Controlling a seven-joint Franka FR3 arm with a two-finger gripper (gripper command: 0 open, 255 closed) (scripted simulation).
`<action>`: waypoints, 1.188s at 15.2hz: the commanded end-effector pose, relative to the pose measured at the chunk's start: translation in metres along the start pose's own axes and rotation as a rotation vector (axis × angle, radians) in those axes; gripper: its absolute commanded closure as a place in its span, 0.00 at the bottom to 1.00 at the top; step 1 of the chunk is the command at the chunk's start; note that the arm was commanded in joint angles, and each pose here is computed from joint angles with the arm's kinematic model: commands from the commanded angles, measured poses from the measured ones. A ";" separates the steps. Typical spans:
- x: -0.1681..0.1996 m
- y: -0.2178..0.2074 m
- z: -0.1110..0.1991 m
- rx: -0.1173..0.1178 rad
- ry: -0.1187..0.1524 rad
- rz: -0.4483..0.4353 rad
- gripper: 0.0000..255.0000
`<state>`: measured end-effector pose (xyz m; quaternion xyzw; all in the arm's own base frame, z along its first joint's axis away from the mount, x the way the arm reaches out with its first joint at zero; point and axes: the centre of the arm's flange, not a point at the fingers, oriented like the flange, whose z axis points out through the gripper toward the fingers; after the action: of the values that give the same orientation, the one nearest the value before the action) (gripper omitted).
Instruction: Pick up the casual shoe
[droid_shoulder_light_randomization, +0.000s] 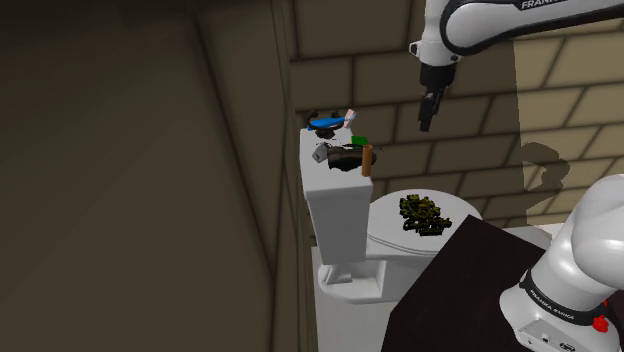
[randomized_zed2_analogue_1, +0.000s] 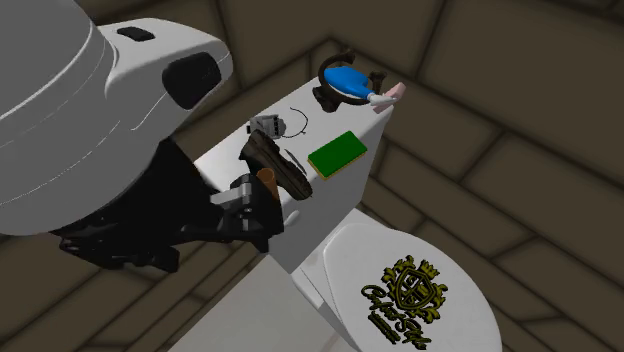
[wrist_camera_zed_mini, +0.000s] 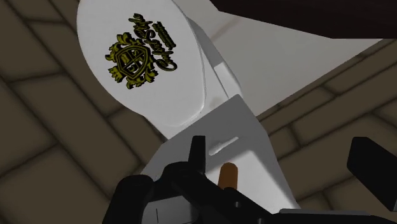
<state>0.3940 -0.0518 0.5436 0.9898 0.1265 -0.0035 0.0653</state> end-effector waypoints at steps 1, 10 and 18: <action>0.025 0.005 0.013 -0.015 0.006 -0.039 0.00; 0.123 0.022 0.068 -0.077 0.027 -0.207 0.00; 0.212 0.027 0.114 -0.132 0.045 -0.356 0.00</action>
<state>0.5979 -0.0394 0.4370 0.9486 0.2914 0.0143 0.1227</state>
